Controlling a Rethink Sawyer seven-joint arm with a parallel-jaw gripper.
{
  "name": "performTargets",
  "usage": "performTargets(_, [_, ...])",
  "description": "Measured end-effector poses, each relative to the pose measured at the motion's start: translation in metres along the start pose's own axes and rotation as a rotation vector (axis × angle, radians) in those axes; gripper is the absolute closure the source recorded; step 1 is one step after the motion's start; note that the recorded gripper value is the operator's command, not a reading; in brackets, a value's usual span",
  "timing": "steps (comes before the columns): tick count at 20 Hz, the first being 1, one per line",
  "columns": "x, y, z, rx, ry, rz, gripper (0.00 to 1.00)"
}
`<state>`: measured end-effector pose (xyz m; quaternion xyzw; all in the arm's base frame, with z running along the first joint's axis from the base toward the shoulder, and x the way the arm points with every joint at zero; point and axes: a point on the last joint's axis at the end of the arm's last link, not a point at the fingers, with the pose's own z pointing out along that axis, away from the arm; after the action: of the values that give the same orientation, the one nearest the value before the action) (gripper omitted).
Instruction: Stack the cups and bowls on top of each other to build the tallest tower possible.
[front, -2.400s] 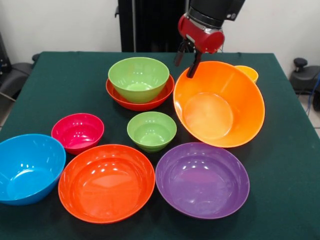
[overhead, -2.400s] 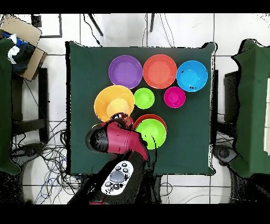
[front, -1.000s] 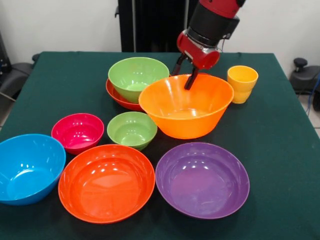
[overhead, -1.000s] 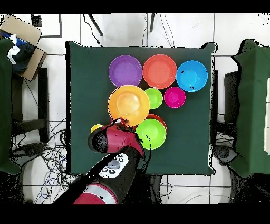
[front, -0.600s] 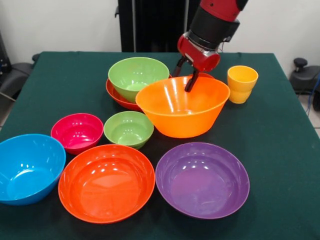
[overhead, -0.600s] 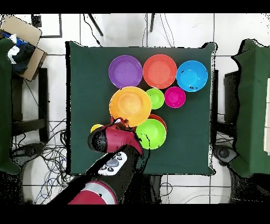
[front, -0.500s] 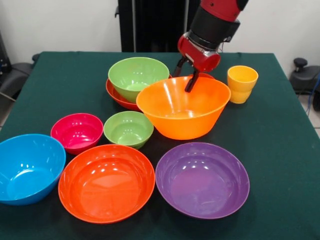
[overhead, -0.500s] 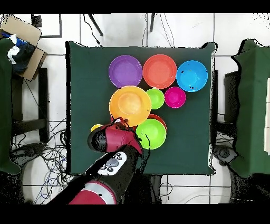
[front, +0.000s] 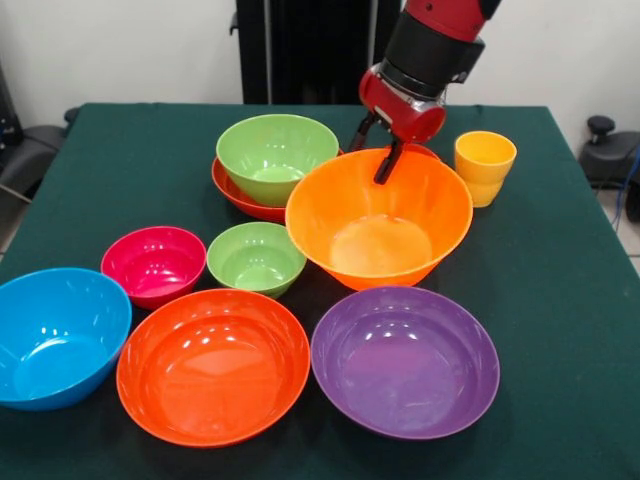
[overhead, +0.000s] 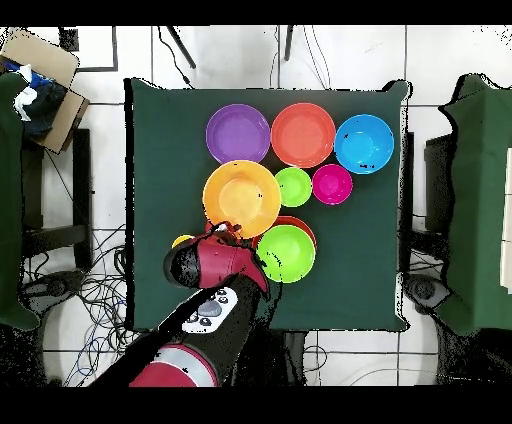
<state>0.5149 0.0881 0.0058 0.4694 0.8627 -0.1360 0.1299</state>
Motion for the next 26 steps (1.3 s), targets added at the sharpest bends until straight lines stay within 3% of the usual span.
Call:
performTargets(17, [-0.012, 0.011, -0.020, -0.043, -0.014, 0.018, 0.00])
performTargets(26, [-0.014, 0.012, -0.022, -0.046, -0.015, 0.022, 0.00])
